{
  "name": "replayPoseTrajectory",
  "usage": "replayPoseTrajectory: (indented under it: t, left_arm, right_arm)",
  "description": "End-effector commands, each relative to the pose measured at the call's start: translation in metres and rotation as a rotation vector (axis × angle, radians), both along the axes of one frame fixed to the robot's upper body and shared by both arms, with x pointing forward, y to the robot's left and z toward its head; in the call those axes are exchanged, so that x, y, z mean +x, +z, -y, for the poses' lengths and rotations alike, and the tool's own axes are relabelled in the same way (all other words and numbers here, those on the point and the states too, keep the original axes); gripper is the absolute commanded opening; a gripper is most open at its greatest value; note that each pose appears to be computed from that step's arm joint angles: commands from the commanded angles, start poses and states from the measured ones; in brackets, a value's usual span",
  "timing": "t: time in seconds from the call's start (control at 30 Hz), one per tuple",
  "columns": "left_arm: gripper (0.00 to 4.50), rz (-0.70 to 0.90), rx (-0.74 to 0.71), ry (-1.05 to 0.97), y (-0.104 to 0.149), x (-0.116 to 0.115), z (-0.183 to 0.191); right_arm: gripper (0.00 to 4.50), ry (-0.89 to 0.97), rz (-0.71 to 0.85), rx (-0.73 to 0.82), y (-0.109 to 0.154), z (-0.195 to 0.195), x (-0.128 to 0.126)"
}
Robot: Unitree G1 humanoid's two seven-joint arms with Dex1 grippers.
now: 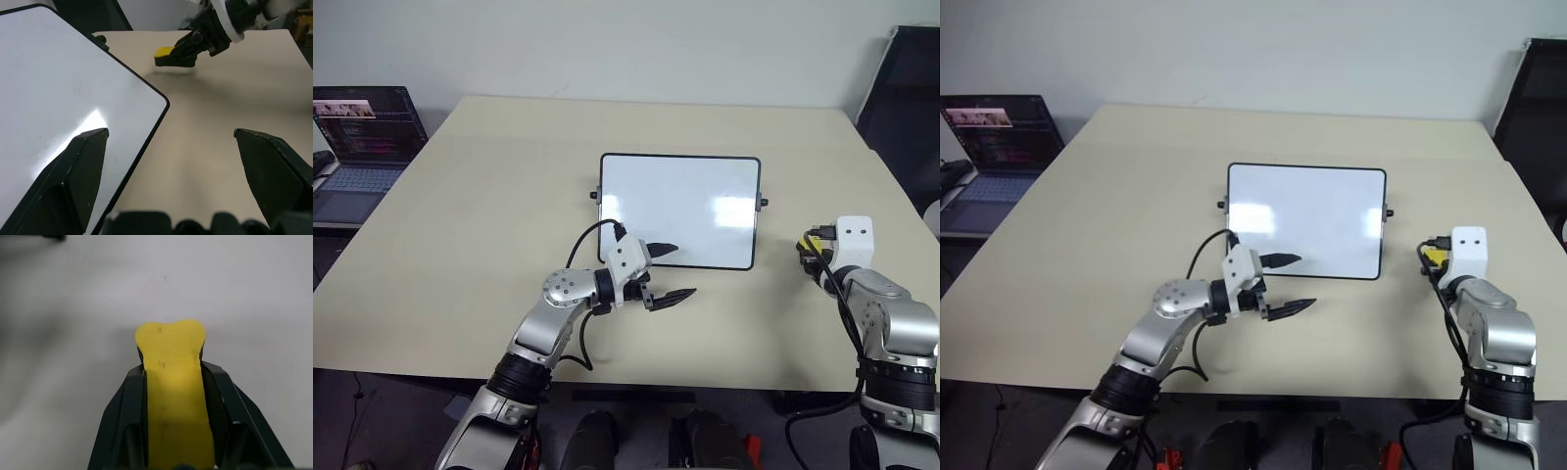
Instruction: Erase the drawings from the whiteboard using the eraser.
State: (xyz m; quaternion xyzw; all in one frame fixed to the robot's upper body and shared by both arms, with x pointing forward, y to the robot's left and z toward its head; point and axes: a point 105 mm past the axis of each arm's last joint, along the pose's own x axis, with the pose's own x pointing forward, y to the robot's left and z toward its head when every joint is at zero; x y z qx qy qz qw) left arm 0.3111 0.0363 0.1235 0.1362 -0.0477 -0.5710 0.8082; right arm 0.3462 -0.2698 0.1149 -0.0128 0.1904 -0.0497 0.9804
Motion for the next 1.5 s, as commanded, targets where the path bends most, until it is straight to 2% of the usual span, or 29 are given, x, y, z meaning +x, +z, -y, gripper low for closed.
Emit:
replayPoseTrajectory:
  t: [0.03,0.37,0.5,0.67,0.7,1.1,1.3,1.5]
  left_arm:
    - [4.5,0.053,-0.021,-0.004,0.014,0.002,0.001]
    - [4.5,0.053,-0.021,-0.005,0.014,0.002,0.001]
    - [4.5,0.053,-0.021,-0.006,0.015,0.003,0.001]
    - [4.5,0.051,-0.022,-0.006,0.014,0.002,0.001]
    - [4.5,0.051,-0.022,-0.006,0.014,0.002,0.001]
    - [4.5,0.053,-0.019,0.002,0.015,0.003,-0.002]
    - [4.5,0.075,-0.017,0.074,0.023,0.015,-0.021]
    - [4.5,0.088,-0.038,0.154,0.033,0.025,-0.04]
  right_arm:
    - [1.63,-0.012,0.043,0.082,0.01,0.006,0.002]
    - [1.63,-0.079,0.025,0.254,-0.002,0.029,-0.001]
    - [2.56,-0.089,0.02,0.31,-0.006,0.03,-0.002]
    - [4.35,-0.085,0.015,0.333,-0.009,0.027,-0.003]
    - [4.47,-0.083,0.014,0.33,-0.009,0.027,-0.004]
    - [4.47,-0.102,0.015,0.291,-0.007,0.031,-0.003]
    - [4.47,-0.113,0.093,0.144,0.015,0.04,-0.001]
    - [4.47,-0.082,0.165,0.048,0.036,0.033,0.0]
